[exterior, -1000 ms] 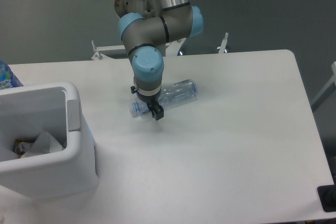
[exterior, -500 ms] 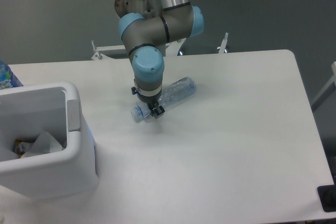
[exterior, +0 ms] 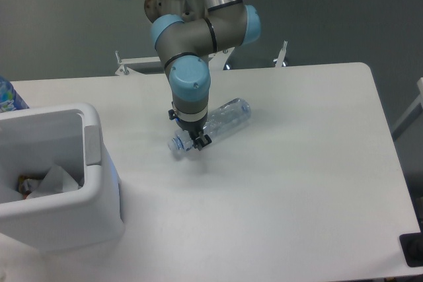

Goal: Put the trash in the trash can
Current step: 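Lift the bottle and carry it over the trash bin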

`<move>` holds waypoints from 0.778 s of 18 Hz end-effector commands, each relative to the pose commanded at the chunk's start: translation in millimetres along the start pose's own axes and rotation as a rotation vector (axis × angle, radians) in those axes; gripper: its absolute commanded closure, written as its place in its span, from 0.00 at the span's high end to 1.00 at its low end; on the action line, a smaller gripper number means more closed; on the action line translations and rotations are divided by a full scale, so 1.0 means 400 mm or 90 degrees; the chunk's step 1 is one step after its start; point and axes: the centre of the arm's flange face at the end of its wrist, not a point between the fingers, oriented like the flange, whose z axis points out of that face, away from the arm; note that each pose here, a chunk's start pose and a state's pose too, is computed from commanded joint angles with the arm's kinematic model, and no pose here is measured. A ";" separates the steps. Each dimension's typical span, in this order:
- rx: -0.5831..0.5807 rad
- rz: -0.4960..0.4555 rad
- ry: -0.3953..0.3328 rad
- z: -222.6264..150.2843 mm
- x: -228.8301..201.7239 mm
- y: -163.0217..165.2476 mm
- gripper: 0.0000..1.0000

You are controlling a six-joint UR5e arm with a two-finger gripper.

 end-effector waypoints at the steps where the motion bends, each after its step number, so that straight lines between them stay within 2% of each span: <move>1: 0.007 -0.014 -0.018 -0.037 -0.019 0.016 0.61; 3: 0.038 -0.059 -0.065 -0.128 -0.045 0.036 0.61; 7: 0.209 -0.187 -0.133 -0.351 -0.138 0.055 0.61; 11: 0.304 -0.282 -0.195 -0.531 -0.204 0.088 0.61; 14: 0.389 -0.358 -0.260 -0.678 -0.239 0.097 0.61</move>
